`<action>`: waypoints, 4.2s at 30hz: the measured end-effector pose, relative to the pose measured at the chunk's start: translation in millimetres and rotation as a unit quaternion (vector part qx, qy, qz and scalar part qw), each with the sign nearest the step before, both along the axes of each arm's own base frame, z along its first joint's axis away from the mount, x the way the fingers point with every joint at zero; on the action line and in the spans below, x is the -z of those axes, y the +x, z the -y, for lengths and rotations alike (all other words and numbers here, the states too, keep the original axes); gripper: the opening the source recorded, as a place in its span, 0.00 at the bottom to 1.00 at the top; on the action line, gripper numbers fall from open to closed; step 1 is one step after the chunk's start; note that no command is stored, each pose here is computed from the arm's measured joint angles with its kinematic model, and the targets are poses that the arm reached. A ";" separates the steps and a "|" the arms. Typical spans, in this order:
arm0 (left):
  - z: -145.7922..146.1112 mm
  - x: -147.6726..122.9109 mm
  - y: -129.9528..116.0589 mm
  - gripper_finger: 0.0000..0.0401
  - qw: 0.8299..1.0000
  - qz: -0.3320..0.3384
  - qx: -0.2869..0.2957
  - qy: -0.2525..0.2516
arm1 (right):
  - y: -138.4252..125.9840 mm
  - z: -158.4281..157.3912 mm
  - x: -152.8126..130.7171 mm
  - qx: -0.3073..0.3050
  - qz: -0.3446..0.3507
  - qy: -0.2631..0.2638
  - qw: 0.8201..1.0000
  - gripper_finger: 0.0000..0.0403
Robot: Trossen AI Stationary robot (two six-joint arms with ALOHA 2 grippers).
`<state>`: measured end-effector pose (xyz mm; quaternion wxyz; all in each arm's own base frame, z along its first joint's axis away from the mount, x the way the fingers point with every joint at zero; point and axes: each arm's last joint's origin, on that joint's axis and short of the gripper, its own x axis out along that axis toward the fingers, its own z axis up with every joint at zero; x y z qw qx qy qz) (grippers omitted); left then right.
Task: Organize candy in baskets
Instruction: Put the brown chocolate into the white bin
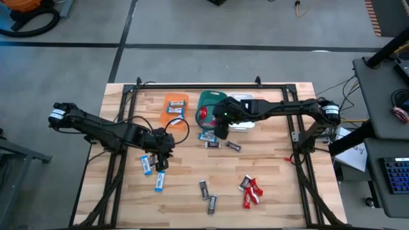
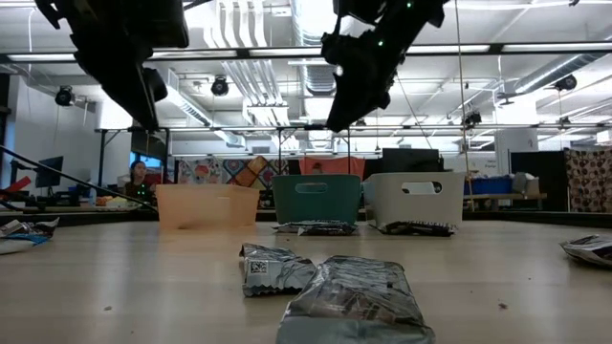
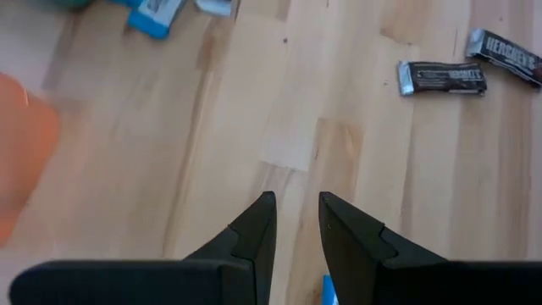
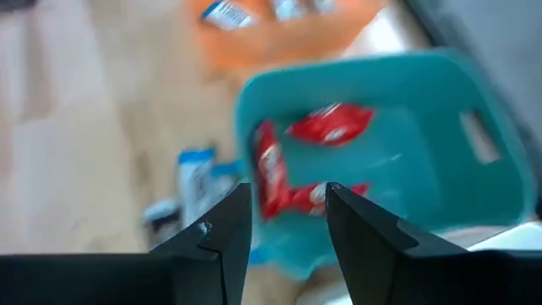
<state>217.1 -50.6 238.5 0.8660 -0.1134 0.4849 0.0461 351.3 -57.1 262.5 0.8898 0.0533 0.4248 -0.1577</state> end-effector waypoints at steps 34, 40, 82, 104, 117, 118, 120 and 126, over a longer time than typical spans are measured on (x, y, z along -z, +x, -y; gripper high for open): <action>2.9 -15.0 18.8 0.19 0.978 0.129 0.123 0.104 | -99.2 -104.4 62.4 -0.072 0.038 0.048 0.996 0.31; 1.8 -16.7 20.6 0.19 0.974 0.141 0.116 0.132 | -117.6 -108.3 79.5 -0.068 0.050 0.049 0.995 0.29; 0.7 -22.0 25.1 0.19 0.960 0.171 0.129 0.181 | -128.6 -114.3 167.7 0.010 0.063 -0.073 0.995 0.51; 0.9 -22.7 25.6 0.19 0.959 0.175 0.129 0.182 | -125.4 -115.4 174.0 0.040 0.077 -0.045 0.995 0.17; 0.8 -22.6 25.5 0.19 0.959 0.175 0.129 0.182 | -124.6 -116.7 171.8 0.027 0.082 -0.029 0.996 0.04; 0.8 -22.6 25.5 0.19 0.959 0.175 0.129 0.182 | -124.5 -116.9 171.2 0.023 0.082 -0.030 0.996 0.03; 0.8 -22.6 25.5 0.19 0.959 0.175 0.129 0.182 | -123.8 -117.7 169.3 0.016 0.088 -0.030 0.995 0.02; 0.8 -22.6 25.5 0.19 0.959 0.174 0.129 0.182 | -121.9 -118.3 161.8 0.010 0.111 -0.030 0.993 0.02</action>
